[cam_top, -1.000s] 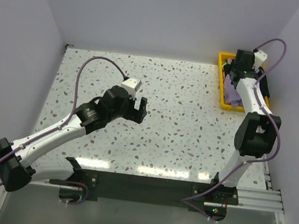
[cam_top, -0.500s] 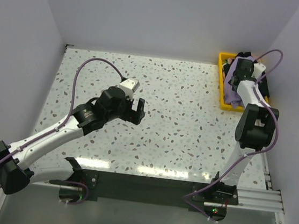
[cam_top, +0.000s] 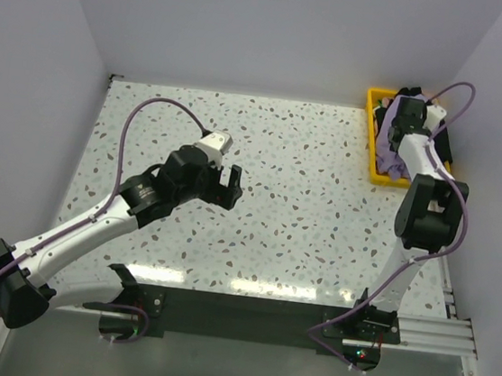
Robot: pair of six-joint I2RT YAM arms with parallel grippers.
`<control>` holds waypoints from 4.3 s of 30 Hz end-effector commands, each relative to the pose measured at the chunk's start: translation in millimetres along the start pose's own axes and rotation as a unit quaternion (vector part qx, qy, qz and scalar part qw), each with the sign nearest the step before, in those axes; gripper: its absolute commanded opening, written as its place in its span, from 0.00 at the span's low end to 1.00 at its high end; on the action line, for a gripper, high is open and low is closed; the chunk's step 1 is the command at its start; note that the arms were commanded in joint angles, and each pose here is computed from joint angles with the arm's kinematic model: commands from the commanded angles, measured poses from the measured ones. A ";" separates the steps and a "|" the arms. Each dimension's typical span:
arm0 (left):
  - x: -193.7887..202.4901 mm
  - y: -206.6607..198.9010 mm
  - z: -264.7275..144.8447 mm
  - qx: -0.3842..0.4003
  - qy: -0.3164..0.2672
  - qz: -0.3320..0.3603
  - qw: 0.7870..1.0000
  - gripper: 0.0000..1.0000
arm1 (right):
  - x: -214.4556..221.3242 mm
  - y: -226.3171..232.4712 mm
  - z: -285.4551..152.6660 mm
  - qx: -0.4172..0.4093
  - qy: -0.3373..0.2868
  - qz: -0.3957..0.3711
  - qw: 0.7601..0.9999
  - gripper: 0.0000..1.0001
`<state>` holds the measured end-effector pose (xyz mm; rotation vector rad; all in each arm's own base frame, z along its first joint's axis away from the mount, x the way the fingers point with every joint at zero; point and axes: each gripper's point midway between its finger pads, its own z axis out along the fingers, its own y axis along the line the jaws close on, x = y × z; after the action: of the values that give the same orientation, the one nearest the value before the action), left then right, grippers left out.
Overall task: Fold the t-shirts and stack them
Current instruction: Grab the tshirt from the pile, then move the tshirt to the center of the board, then flatten the tshirt out
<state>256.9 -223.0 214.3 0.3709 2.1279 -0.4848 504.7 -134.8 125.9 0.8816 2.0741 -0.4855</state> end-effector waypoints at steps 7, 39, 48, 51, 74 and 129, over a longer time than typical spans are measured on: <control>-7.3 -0.7 -2.0 0.008 -0.017 0.004 1.000 1.00 | -122.6 10.9 -115.2 -0.135 -0.110 0.085 0.981 0.00; -108.2 51.4 -77.1 -0.116 -0.194 -0.114 0.967 1.00 | -24.1 218.4 -561.2 -0.695 -0.058 -0.082 0.712 0.00; -120.9 55.9 -91.8 -0.123 -0.228 -0.127 0.958 1.00 | -37.2 224.4 -585.1 -0.703 -0.069 -0.070 0.704 0.00; -118.5 56.3 -86.9 -0.124 -0.225 -0.124 0.958 1.00 | -35.6 220.0 -549.9 -0.675 -0.059 -0.071 0.732 0.00; 29.4 91.8 49.2 -0.156 -0.096 -0.235 0.954 0.94 | 174.4 58.8 -240.5 -0.355 0.124 -0.094 0.922 0.71; -45.9 182.9 -4.5 -0.350 -0.158 -0.238 0.892 0.00 | 62.8 32.7 -294.9 -0.287 -0.040 -0.133 0.948 0.00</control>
<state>366.9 -87.6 186.7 -0.5816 1.9785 -0.0833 358.0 116.3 214.6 0.2264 2.1603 0.0433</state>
